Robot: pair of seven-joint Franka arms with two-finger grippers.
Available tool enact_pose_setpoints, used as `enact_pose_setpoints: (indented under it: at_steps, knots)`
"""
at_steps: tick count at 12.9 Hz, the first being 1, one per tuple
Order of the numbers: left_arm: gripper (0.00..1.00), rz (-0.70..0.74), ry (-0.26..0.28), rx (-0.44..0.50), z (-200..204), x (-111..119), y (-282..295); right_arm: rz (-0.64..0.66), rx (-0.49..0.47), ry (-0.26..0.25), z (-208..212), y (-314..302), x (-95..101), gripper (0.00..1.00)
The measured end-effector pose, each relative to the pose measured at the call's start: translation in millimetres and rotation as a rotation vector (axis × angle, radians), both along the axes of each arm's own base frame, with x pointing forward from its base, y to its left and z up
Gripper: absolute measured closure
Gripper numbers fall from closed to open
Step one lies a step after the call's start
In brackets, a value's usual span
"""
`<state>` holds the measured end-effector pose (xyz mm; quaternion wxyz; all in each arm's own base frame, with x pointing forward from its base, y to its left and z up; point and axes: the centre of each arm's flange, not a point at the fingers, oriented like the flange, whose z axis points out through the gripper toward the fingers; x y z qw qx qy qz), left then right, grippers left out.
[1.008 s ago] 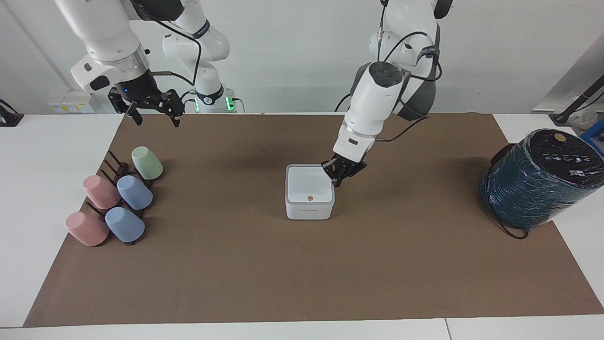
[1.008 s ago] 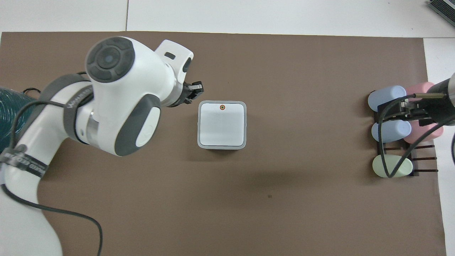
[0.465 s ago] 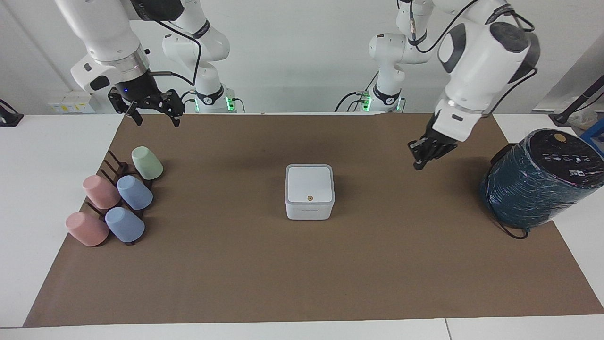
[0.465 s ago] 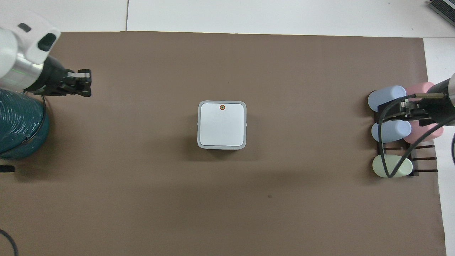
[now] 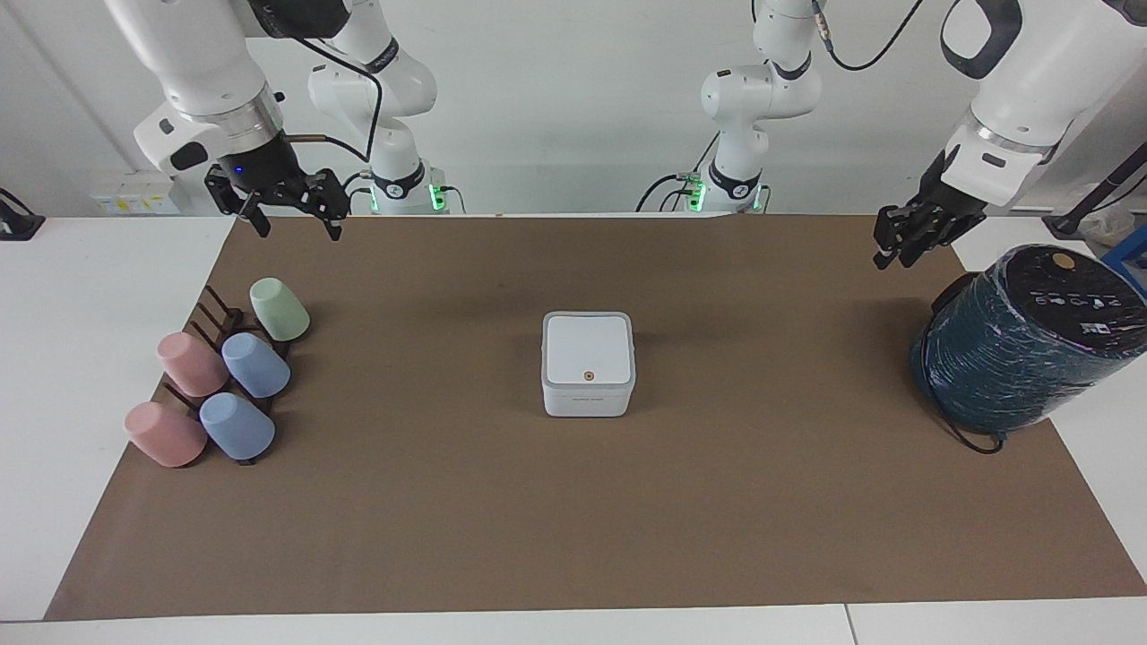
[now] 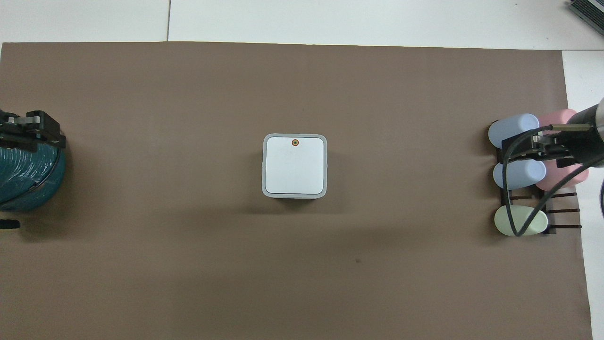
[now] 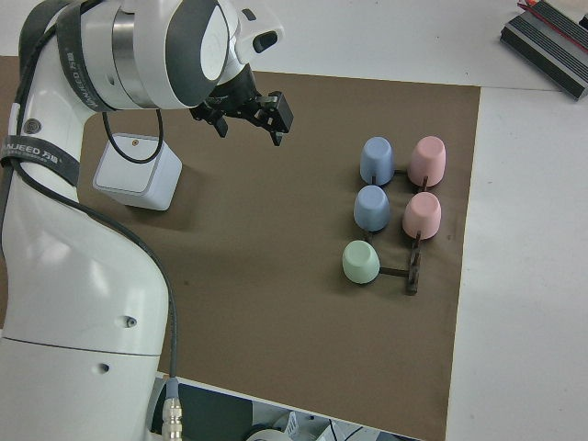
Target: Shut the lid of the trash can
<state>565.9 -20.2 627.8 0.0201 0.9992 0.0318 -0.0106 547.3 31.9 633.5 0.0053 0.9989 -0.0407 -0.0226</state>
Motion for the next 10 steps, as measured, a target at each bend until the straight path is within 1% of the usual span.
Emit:
enact_pose_setpoints:
  at_steps: [2,3,4,7,10]
  knots:
    - [0.16,-0.008,-0.002,0.009,14,-4,-3,-0.001,0.000,0.000,0,0,0.0,0.00]
    - [0.06,-0.015,-0.007,0.010,22,-6,-3,-0.002,0.000,0.000,0,-1,0.0,0.00]
    - [0.00,-0.040,-0.015,0.012,27,-6,-4,-0.003,0.000,0.000,0,-1,0.1,0.00]
    - [0.00,-0.158,-0.028,0.042,29,-5,-3,-0.004,0.000,0.000,0,-2,0.1,0.00]
    - [0.00,-0.178,-0.057,0.045,32,-3,-3,-0.005,0.000,0.000,0,-2,0.1,0.00]
